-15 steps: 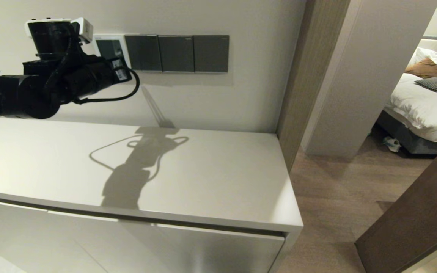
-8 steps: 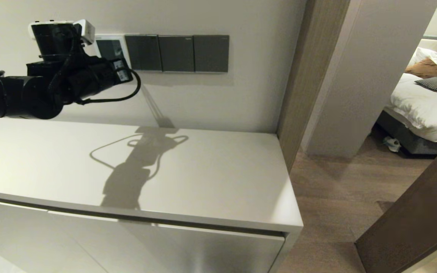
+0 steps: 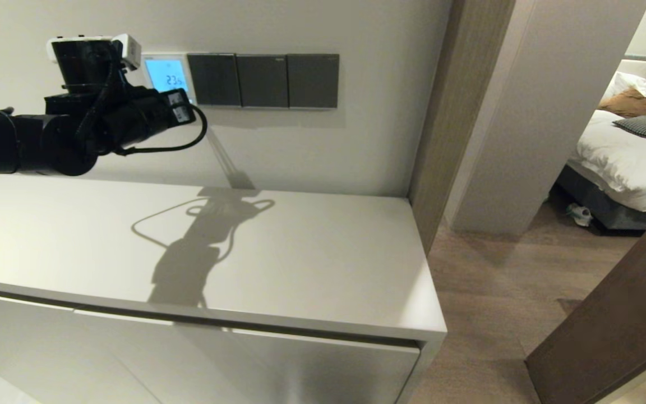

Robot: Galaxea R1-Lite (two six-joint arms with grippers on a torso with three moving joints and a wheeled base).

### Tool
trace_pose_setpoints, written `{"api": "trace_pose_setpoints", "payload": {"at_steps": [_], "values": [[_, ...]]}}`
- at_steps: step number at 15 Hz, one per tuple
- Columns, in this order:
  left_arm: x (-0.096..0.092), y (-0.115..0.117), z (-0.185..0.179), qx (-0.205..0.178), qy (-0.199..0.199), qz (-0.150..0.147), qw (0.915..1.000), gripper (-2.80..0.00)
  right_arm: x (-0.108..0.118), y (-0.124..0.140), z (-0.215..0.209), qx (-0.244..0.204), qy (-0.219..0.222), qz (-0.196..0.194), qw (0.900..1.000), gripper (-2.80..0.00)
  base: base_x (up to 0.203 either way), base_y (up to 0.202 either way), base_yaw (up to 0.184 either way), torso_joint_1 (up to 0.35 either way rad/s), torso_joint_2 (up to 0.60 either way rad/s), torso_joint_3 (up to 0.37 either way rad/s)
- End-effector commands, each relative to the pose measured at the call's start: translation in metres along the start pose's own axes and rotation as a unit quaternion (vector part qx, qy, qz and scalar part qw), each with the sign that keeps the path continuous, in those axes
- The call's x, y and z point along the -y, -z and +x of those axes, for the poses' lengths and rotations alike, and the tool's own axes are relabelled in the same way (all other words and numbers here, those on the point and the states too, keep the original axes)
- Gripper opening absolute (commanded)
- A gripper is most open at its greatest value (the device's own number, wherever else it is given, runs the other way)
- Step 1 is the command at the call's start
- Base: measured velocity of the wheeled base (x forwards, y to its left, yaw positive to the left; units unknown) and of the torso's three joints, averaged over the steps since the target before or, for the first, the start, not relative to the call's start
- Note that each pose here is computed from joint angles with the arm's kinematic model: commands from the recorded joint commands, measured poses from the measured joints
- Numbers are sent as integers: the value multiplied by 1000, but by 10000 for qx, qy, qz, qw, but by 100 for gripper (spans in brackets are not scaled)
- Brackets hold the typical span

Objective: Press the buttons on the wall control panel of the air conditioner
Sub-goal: Turn on the central air conditioner

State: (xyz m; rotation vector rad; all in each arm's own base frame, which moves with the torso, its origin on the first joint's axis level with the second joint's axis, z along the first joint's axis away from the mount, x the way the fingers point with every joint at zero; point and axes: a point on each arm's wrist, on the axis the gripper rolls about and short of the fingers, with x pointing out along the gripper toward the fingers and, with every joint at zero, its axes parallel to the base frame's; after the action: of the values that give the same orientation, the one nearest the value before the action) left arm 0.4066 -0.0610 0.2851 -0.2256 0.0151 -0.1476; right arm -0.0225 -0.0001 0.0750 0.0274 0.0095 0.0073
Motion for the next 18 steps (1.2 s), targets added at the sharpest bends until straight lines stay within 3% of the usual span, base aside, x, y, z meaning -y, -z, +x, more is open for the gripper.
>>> {"api": "trace_pose_setpoints", "payload": {"at_steps": [1, 11, 18], "values": [[1, -3, -4, 43, 6, -6, 10000, -280, 0, 0, 0, -14, -5, 1, 10000, -280, 0, 0, 0, 0, 0, 0], [8, -16, -27, 165, 65, 0, 9998, -280, 0, 0, 0, -14, -8, 1, 10000, -280, 0, 0, 0, 0, 0, 0], [-10, -19, -23, 183, -151, 5, 9997, -280, 0, 0, 0, -14, -1, 1, 10000, -280, 0, 0, 0, 0, 0, 0]]}}
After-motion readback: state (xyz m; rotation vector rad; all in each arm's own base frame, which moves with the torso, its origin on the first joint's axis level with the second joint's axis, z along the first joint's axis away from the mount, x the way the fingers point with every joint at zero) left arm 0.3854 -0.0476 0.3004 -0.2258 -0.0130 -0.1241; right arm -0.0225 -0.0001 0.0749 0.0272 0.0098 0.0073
